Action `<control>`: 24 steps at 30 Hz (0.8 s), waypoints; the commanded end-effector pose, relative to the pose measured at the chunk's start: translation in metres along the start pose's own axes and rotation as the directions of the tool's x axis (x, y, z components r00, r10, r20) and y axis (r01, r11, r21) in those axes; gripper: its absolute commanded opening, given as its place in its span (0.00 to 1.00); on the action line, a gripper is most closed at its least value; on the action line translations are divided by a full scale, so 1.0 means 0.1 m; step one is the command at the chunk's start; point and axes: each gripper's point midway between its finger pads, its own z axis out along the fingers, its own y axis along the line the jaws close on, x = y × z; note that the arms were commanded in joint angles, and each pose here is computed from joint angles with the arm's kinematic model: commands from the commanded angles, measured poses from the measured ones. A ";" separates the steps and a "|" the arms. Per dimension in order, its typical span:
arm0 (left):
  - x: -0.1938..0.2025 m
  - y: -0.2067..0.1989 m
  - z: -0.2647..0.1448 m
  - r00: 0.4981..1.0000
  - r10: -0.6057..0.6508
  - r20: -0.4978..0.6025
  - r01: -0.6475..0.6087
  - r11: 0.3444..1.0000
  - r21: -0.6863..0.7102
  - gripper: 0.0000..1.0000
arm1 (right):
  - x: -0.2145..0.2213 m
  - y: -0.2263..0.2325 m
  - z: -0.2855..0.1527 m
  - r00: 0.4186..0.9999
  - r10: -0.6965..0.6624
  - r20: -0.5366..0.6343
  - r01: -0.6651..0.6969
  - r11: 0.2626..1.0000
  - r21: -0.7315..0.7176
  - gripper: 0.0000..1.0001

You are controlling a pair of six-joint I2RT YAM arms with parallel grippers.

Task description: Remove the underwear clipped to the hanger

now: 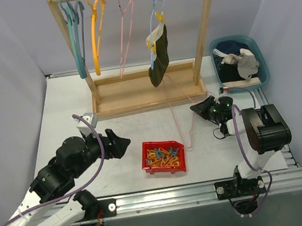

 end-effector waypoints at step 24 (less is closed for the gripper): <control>-0.59 -0.28 -0.01 0.990 0.087 0.109 -0.091 0.995 0.033 0.94 | -0.75 1.07 -1.67 0.811 -0.584 -0.020 0.546 0.745 0.382 0.00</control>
